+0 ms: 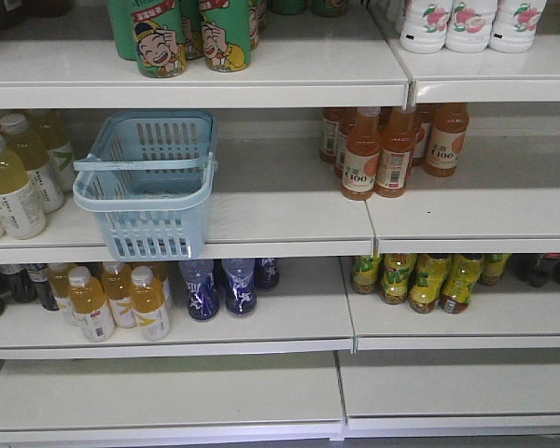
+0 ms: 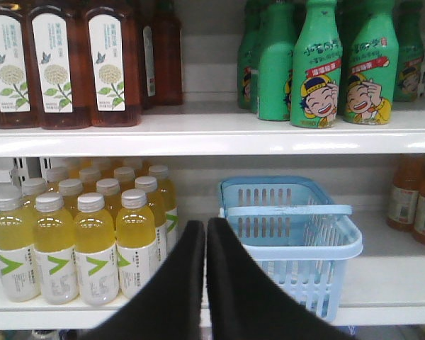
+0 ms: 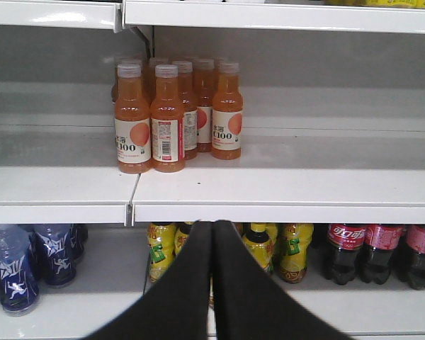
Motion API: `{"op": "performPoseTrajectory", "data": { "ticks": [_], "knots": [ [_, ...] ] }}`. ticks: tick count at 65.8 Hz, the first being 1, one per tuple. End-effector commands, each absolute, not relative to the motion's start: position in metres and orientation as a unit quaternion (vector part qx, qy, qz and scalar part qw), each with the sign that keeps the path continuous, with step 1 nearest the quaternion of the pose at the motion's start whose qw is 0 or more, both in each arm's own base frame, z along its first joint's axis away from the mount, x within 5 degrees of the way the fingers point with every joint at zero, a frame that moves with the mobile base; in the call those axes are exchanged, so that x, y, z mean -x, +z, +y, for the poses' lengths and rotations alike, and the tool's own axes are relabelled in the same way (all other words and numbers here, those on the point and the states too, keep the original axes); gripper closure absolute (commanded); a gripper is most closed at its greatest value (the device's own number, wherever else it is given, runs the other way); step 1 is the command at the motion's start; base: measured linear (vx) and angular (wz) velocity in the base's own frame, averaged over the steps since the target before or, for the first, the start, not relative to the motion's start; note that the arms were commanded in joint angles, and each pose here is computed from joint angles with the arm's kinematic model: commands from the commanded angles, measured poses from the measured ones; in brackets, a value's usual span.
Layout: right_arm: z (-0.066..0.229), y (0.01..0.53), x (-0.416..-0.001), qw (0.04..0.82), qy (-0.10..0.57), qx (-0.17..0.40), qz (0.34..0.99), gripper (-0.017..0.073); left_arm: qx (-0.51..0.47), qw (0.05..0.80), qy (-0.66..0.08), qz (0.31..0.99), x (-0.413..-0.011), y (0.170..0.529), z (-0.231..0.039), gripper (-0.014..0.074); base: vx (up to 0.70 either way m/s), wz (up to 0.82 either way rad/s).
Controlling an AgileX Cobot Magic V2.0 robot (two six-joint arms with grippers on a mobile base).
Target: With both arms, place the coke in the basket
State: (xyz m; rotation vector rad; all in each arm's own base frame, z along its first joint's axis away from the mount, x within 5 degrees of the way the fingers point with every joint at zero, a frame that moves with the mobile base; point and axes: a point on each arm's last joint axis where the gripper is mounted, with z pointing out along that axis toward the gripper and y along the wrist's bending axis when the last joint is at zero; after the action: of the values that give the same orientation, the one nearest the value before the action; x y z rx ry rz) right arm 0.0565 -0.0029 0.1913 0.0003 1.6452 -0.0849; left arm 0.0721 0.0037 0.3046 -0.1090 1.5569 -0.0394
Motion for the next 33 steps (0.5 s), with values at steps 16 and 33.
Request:
{"op": "performPoseTrajectory", "data": {
  "ticks": [16, 33],
  "knots": [
    [-0.0035, 0.1961, -0.0561, 0.708, -0.045, -0.001, 0.705, 0.0569, 0.052, 0.717, -0.026, 0.695, -0.0856, 0.319, 0.0034, 0.06, 0.0, 0.0],
    [-0.0035, 0.1961, -0.0561, 0.708, -0.045, -0.001, 0.705, 0.0569, 0.052, 0.717, -0.026, 0.695, -0.0856, 0.319, 0.0034, 0.0588, 0.0, 0.0]
  ]
}}
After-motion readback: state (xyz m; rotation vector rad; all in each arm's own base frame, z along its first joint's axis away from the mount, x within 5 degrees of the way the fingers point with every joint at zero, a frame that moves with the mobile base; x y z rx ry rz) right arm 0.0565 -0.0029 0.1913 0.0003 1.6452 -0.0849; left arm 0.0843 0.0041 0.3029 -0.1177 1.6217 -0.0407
